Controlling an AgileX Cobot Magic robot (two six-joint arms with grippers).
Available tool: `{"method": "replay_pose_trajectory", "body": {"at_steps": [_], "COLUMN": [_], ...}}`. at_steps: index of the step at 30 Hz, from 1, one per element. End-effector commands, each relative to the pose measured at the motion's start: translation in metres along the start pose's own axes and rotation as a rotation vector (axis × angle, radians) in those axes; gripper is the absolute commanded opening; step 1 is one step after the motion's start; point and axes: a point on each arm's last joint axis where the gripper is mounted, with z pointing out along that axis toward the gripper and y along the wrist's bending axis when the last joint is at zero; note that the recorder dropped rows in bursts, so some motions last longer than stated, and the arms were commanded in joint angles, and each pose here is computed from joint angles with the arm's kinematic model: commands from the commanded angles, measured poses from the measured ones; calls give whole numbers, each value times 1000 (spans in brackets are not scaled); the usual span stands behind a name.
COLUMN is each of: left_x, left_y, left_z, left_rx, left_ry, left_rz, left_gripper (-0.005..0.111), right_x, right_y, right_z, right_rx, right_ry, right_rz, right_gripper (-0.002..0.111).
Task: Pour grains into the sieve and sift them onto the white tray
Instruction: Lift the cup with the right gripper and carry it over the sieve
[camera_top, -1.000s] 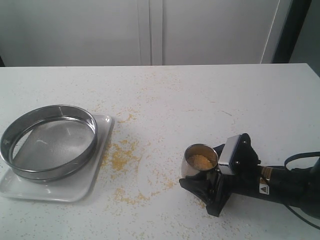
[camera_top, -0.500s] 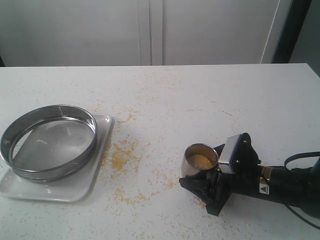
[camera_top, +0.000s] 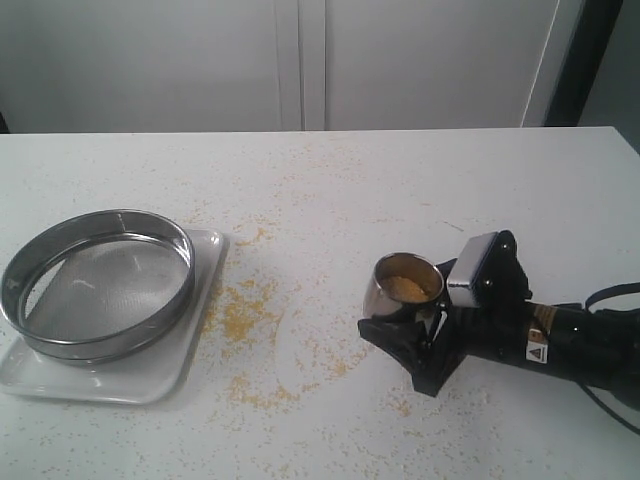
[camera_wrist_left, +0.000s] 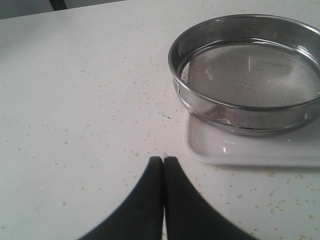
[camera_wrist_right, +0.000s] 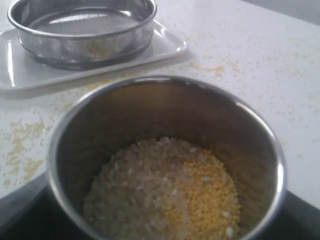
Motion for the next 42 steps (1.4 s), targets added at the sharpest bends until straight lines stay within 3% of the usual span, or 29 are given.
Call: {"method": "replay_pose_trajectory", "body": {"at_steps": [1,8,15,22,25,36,42], "left_x": [2,2,2,2,2,2,2], "left_y": [0,0,0,0,0,0,0], "left_z": [1,1,1,1,1,1,1], "left_rx": [2,2,2,2,2,2,2], "left_ry": [2,2,2,2,2,2,2], "left_rz": [-10,-10,-10,-10,-10,-10,-10], "left_gripper": [0,0,0,0,0,0,0], "right_x": [-28,-58,-92,-127,-144,-193,-204], "right_y": [-1,-5,-5,16,32,60,66], "right_z": [-7,-15,-13,18,34,65,80], "right_rx": [21,61,0,-22,-95,-103,-75], "right_ry": [-53,-33,30,109,144,134,178], "right_rz": [-4,22,18,-20,-82,-134,-140], "right_gripper": [0,0,0,0,0,0,0]}}
